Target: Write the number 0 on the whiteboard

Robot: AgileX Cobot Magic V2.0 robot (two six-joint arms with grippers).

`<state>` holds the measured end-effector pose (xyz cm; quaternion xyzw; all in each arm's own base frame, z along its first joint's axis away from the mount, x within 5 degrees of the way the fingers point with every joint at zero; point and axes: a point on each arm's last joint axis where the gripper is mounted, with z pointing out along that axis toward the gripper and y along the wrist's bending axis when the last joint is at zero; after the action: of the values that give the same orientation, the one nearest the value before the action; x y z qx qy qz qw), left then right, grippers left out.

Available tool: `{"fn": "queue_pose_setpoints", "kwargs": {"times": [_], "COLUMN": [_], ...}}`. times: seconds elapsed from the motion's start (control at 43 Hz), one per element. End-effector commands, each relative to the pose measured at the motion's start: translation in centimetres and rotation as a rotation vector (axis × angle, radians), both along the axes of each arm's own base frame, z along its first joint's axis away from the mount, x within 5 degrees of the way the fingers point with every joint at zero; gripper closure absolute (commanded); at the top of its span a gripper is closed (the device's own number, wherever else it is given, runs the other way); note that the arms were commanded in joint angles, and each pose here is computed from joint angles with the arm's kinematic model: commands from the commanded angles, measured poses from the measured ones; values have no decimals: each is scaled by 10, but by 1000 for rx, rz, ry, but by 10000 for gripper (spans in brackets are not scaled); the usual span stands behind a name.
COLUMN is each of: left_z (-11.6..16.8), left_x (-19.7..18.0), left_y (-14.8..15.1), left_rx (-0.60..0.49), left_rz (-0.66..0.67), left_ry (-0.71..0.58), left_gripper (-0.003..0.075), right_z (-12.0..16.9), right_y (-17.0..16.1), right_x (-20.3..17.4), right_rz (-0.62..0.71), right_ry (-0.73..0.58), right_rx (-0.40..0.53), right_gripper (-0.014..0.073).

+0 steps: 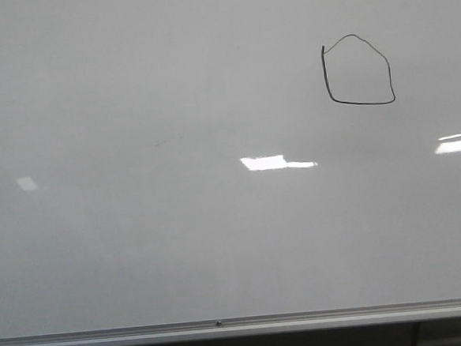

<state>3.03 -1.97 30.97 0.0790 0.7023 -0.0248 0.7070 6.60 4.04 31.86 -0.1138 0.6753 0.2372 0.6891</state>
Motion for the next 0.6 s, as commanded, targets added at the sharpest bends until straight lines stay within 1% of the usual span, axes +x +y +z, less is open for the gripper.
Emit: {"fn": "queue_pose_setpoints", "kwargs": {"times": [0.0,0.186,0.233,0.256,0.279,0.326,0.372,0.395,0.419,0.581], "left_z": [15,15,12,10,7,1,-8,-12,-17,-48], "left_x": [-1,1,3,3,4,5,5,5,6,9], "left_y": [3,8,10,11,12,14,16,17,18,19], "left_rx": [-32,-63,-82,-74,-99,-104,-133,-123,-141,-137], "left_rz": [28,75,93,105,112,134,147,152,150,141], "left_ry": [-94,-152,-138,-133,-118,-99,-80,-71,-63,-90], "left_gripper": [740,740,740,740,740,740,740,740,740,740], "right_z": [10,10,10,10,10,10,10,10,10,10], "right_y": [-3,-3,-3,-3,-3,-3,-3,-3,-3,-3], "right_x": [1,1,1,1,1,1,1,1,1,1], "right_rz": [-37,-37,-37,-38,-38,-37,-37,-37,-37,-37], "right_ry": [-31,-31,-31,-31,-31,-31,-31,-31,-31,-31], "right_rx": [30,30,30,30,30,30,30,30,30,30], "right_gripper": [664,664,664,664,664,664,664,664,664,664]}}
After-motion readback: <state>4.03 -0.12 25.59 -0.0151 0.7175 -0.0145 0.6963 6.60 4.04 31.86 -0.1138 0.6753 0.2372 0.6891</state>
